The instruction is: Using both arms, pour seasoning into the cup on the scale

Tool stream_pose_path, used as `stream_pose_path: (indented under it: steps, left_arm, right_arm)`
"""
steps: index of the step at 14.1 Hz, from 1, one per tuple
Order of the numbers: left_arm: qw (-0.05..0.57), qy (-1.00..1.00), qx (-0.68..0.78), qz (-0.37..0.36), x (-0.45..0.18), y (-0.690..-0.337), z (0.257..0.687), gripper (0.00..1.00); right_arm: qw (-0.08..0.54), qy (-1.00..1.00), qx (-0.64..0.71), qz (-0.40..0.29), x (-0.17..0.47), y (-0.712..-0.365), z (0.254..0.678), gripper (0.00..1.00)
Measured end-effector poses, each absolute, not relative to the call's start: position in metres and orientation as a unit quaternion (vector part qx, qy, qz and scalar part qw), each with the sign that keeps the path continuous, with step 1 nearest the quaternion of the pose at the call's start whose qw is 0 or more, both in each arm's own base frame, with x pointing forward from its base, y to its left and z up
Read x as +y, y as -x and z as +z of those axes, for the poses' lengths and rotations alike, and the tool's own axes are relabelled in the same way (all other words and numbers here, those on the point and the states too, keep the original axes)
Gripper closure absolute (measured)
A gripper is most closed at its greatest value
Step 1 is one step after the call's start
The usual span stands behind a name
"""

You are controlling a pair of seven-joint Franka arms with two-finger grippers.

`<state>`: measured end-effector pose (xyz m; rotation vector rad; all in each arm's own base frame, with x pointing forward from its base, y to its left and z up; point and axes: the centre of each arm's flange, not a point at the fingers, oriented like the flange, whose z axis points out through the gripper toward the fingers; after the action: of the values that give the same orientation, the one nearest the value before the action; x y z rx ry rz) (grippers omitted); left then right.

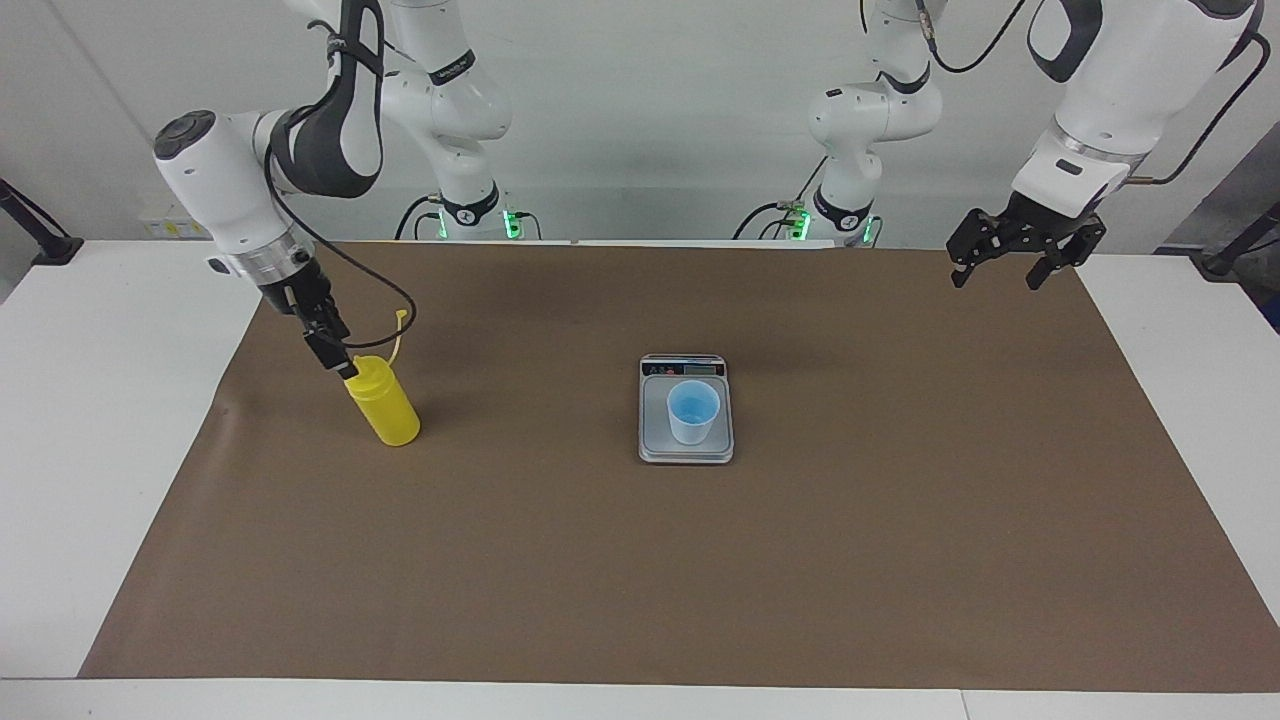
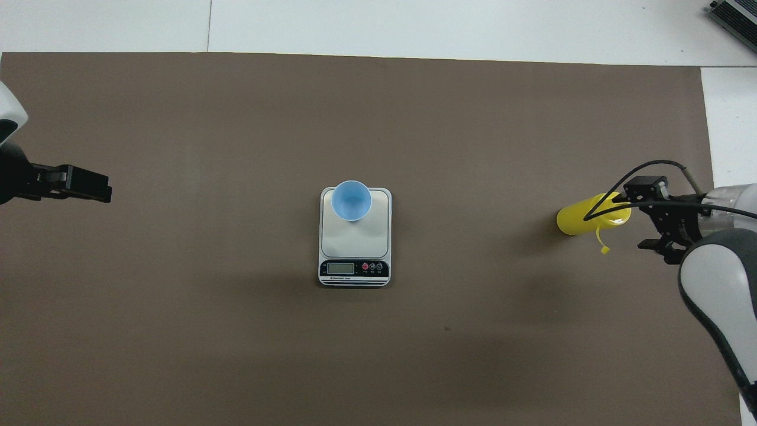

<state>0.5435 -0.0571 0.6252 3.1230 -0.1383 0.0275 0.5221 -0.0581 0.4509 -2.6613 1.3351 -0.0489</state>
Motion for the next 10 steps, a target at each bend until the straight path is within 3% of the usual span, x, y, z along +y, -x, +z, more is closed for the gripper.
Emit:
stream_pose_path:
  steps: [5, 10]
  left_arm:
    - [0.008, -0.999, -0.044, 0.009, -0.057, -0.544, 0.625, 0.0]
    - [0.008, -0.999, -0.044, 0.009, -0.057, -0.544, 0.625, 0.0]
  right_arm:
    - [0.02, 0.966, 0.257, -0.013, -0.028, -0.518, 0.454, 0.0]
    - [-0.029, 0.983, 0.179, -0.022, 0.015, -0.526, 0.492, 0.0]
